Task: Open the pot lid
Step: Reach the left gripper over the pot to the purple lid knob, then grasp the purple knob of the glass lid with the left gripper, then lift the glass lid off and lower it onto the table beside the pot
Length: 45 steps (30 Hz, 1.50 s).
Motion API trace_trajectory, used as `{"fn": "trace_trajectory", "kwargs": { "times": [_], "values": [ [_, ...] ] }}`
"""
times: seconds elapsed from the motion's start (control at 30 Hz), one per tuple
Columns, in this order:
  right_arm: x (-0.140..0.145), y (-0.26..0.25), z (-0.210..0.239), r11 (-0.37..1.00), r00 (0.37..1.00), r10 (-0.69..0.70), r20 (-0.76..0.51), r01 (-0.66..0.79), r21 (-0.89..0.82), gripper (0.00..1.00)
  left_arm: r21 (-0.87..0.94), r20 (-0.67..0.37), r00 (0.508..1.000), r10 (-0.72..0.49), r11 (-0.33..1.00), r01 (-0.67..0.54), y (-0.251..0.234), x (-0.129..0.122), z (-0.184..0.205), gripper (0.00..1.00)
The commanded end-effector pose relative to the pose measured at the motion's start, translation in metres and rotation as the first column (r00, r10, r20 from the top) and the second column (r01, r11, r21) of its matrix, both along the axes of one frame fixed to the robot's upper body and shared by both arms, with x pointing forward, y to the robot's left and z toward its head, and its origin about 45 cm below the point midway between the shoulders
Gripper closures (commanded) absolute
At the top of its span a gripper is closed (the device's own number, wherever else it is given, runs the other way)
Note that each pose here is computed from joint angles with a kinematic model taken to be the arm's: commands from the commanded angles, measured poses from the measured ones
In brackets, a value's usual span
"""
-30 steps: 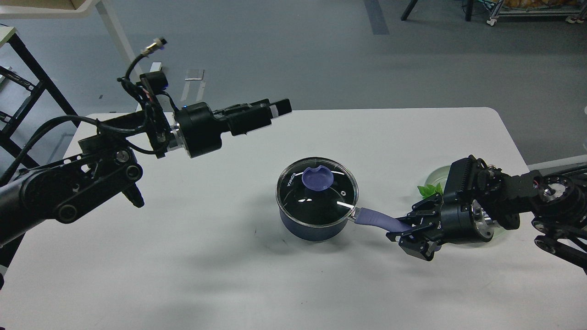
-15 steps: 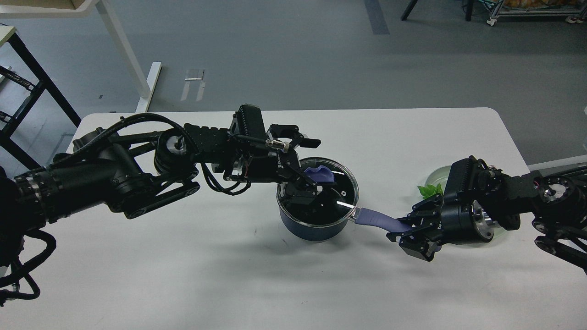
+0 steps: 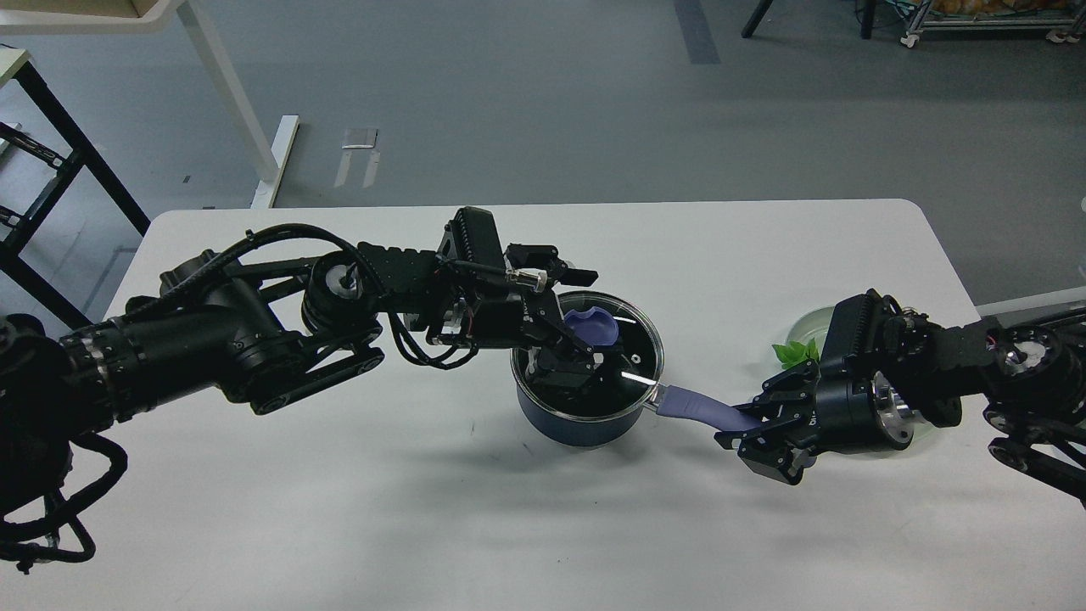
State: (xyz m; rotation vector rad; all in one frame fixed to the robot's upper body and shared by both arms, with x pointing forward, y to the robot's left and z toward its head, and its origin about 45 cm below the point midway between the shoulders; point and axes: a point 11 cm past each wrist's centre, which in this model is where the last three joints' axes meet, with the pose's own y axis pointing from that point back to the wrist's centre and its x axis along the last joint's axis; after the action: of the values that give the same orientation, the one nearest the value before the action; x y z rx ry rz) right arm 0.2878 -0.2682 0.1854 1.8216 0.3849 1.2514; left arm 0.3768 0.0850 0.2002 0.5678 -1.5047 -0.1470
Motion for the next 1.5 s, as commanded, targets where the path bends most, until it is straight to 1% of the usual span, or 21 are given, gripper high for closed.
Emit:
{"fn": "trace_trajectory", "kwargs": {
  "times": [0.0,0.27,0.43,0.47,0.57,0.67,0.97,1.1,1.17,1.23,1.37,1.47],
  "values": [
    [0.0,0.0,0.0,1.0,1.0,0.0,-0.001,0.0,0.001,0.72,-0.004,-0.018,1.0,0.007,1.0,-0.007,0.001,-0.003,-0.005,0.01],
    [0.0,0.0,0.0,1.0,1.0,0.0,-0.001,0.0,0.0,0.72,-0.004,-0.049,0.998,0.027,1.0,-0.027,0.004,-0.005,-0.017,0.01],
    [0.0,0.001,0.0,1.0,1.0,0.001,-0.001,-0.001,0.001,0.72,-0.026,-0.085,0.995,0.053,0.998,-0.056,0.006,-0.007,-0.022,0.04],
    [0.0,0.001,0.0,1.0,1.0,0.0,-0.002,0.0,0.002,0.72,-0.027,-0.087,0.995,0.052,0.998,-0.055,0.005,-0.008,-0.023,0.07],
    [-0.001,0.0,-0.001,1.0,1.0,-0.001,-0.002,0.001,0.0,0.72,-0.028,-0.086,0.995,0.053,0.998,-0.056,0.006,-0.007,-0.023,0.22],
    [-0.001,0.0,-0.001,1.0,1.0,-0.002,-0.004,0.002,0.001,0.72,-0.032,-0.085,0.995,0.051,0.998,-0.054,0.005,-0.008,-0.022,0.36],
    [-0.001,0.0,-0.001,1.0,1.0,-0.001,-0.003,0.001,0.0,0.72,-0.045,-0.08,0.996,0.032,0.998,-0.036,-0.004,-0.009,-0.017,0.62],
    [-0.001,0.0,-0.001,1.0,1.0,-0.002,-0.004,0.002,0.001,0.72,-0.068,-0.083,0.996,0.037,0.997,-0.043,-0.004,-0.007,-0.009,0.62],
    [-0.001,0.0,-0.001,1.0,1.0,-0.001,-0.003,0.001,0.0,0.72,-0.088,-0.074,0.996,0.047,0.995,-0.053,0.0,-0.001,0.006,0.62],
    [-0.001,-0.001,-0.001,1.0,1.0,-0.003,-0.005,0.003,0.0,0.72,-0.093,-0.063,0.995,0.072,0.993,-0.078,0.013,0.007,0.018,0.62],
    [-0.001,-0.001,-0.001,1.0,1.0,-0.004,-0.004,0.004,-0.001,0.72,-0.089,-0.044,0.989,0.144,0.985,-0.148,0.056,0.016,0.034,0.61],
    [-0.001,-0.001,-0.001,1.0,1.0,-0.004,-0.004,0.004,-0.001,0.72,-0.078,-0.004,0.975,0.221,0.972,-0.22,0.102,0.024,0.046,0.61]
  ]
}}
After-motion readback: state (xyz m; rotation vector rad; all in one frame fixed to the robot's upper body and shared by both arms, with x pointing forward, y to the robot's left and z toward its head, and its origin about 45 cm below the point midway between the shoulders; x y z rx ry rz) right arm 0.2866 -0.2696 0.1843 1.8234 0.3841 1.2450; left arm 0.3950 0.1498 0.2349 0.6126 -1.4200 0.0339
